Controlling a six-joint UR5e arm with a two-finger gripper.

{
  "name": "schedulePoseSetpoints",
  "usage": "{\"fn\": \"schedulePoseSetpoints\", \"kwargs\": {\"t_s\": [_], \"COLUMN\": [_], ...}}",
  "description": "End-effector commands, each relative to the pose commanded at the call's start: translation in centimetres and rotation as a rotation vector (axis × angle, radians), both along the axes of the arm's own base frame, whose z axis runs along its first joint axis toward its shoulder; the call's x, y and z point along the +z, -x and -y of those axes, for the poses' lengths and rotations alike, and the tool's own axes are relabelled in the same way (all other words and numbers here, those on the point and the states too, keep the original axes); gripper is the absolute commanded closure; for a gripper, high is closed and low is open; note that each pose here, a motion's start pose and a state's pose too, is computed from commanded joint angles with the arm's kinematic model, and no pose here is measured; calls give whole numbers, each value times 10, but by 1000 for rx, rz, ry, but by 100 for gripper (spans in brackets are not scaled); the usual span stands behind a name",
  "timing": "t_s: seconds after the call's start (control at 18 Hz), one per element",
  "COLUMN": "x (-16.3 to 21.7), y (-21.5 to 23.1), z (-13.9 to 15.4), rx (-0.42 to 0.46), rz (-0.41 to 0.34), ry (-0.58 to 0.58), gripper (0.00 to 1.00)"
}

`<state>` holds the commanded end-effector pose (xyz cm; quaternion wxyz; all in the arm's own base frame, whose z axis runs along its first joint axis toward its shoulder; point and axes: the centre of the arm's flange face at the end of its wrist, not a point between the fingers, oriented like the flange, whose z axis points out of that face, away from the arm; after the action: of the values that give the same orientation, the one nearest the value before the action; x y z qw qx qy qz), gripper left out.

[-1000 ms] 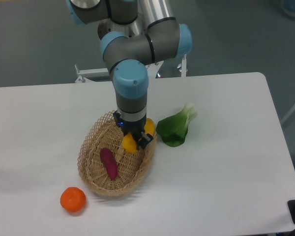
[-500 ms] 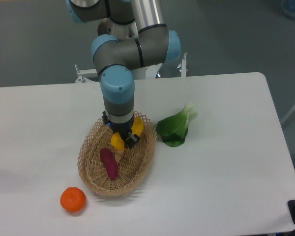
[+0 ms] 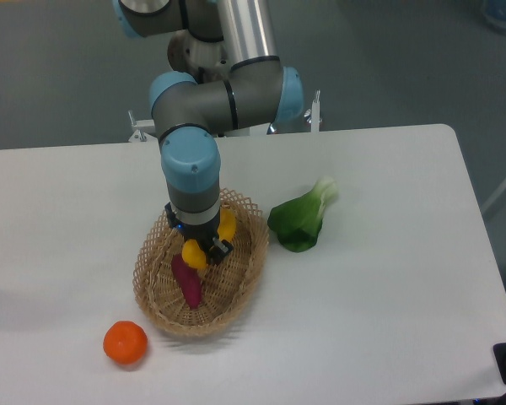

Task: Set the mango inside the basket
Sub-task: 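Lower the mango into the basket beside the purple sweet potato and open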

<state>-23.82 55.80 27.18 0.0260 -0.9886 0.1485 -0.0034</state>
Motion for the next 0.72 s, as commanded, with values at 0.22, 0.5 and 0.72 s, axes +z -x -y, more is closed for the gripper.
{"fn": "schedulePoseSetpoints", "kwargs": {"t_s": [0.22,0.5,0.72], "x": [5,10,27], "y": [3,19,59], "z": [-2,5,24], "rx": [5,34,104], "rz": [-23,-33,-52], "ry": [-29,-39,-62], "gripper": [0,0,0]}}
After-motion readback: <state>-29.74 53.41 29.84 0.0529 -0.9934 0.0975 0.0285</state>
